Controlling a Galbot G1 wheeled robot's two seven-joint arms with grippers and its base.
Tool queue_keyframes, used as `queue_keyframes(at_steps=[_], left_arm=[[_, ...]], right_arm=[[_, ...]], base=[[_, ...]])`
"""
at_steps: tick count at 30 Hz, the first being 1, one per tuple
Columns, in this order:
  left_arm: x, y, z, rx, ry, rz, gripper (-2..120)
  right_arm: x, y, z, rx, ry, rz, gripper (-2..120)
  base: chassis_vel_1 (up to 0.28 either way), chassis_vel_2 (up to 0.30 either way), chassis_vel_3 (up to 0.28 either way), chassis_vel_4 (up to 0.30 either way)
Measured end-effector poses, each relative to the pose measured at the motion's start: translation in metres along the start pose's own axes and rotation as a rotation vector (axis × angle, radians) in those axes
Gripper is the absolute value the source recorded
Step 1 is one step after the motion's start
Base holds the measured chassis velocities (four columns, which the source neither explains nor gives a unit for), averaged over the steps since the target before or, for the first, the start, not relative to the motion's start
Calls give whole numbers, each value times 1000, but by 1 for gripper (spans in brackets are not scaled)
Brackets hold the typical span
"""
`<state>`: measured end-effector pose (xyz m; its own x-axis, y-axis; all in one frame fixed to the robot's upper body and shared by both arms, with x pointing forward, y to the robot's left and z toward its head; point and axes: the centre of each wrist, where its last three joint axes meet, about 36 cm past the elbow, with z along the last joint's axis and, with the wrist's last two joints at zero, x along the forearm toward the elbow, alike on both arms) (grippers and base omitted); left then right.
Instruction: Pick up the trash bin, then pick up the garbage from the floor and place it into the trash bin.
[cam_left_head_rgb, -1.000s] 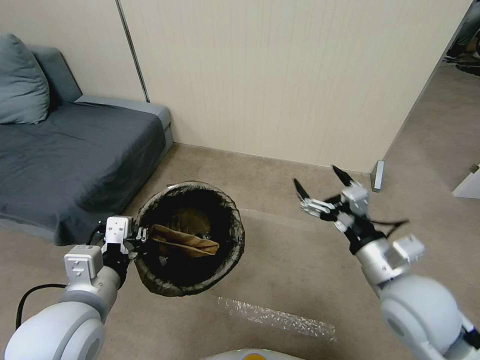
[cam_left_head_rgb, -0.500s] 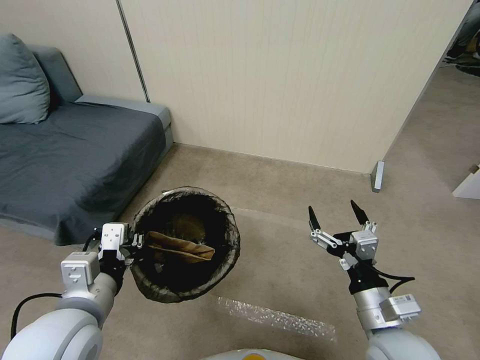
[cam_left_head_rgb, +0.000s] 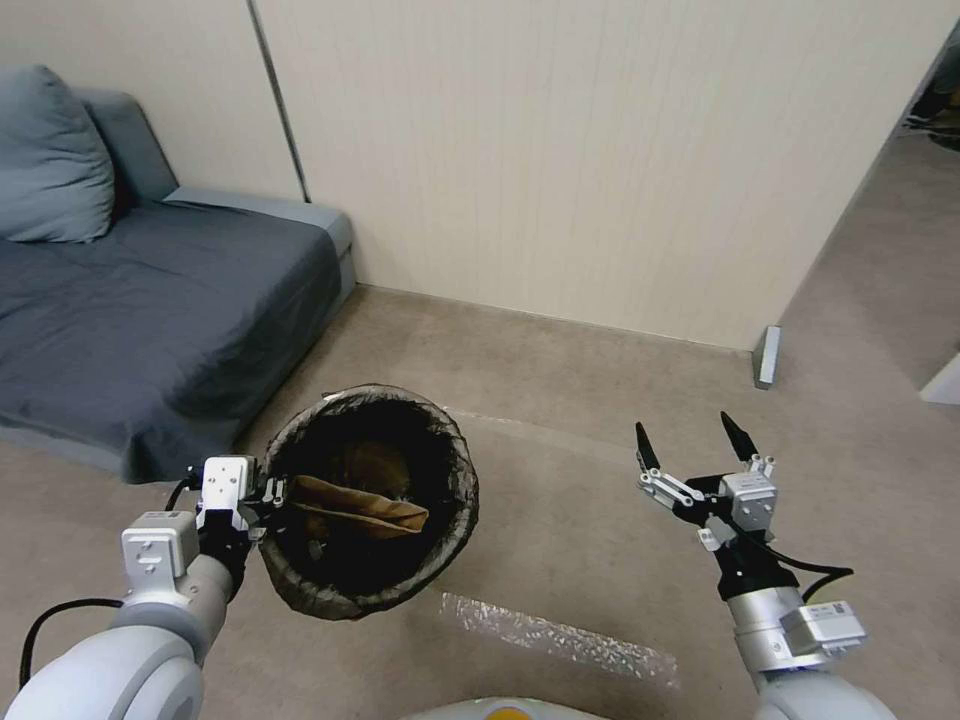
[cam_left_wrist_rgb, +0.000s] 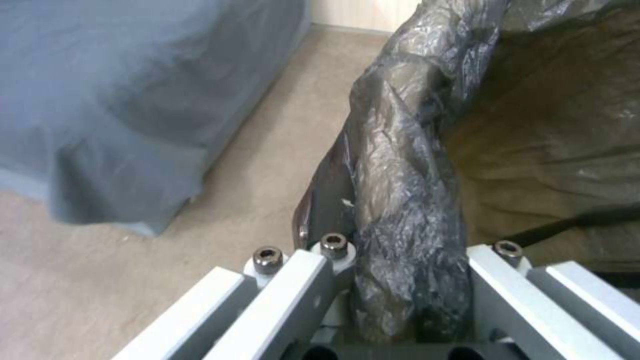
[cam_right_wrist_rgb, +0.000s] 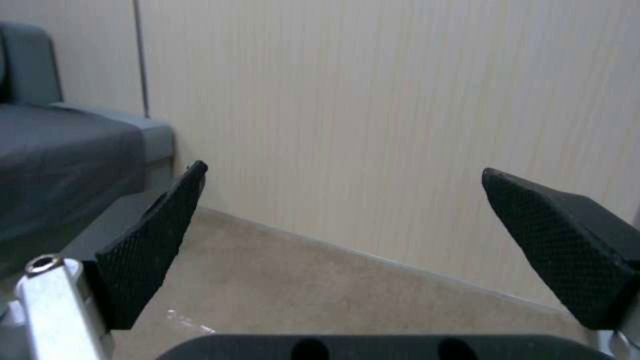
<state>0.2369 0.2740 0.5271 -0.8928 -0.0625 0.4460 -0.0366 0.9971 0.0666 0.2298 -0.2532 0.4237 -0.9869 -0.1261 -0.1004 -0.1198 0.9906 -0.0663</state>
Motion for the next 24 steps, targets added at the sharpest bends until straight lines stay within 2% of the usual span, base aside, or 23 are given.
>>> queue_keyframes(at_steps=[5, 24], left_arm=[[1, 0, 2, -2, 9, -2, 1], [4, -1, 8, 10, 30, -20, 1]], right_arm=[[5, -6, -1, 7, -1, 1, 100], [7, -4, -1, -1, 0, 6, 100]], base=[[72, 79, 75, 69], [117, 112, 116, 117]])
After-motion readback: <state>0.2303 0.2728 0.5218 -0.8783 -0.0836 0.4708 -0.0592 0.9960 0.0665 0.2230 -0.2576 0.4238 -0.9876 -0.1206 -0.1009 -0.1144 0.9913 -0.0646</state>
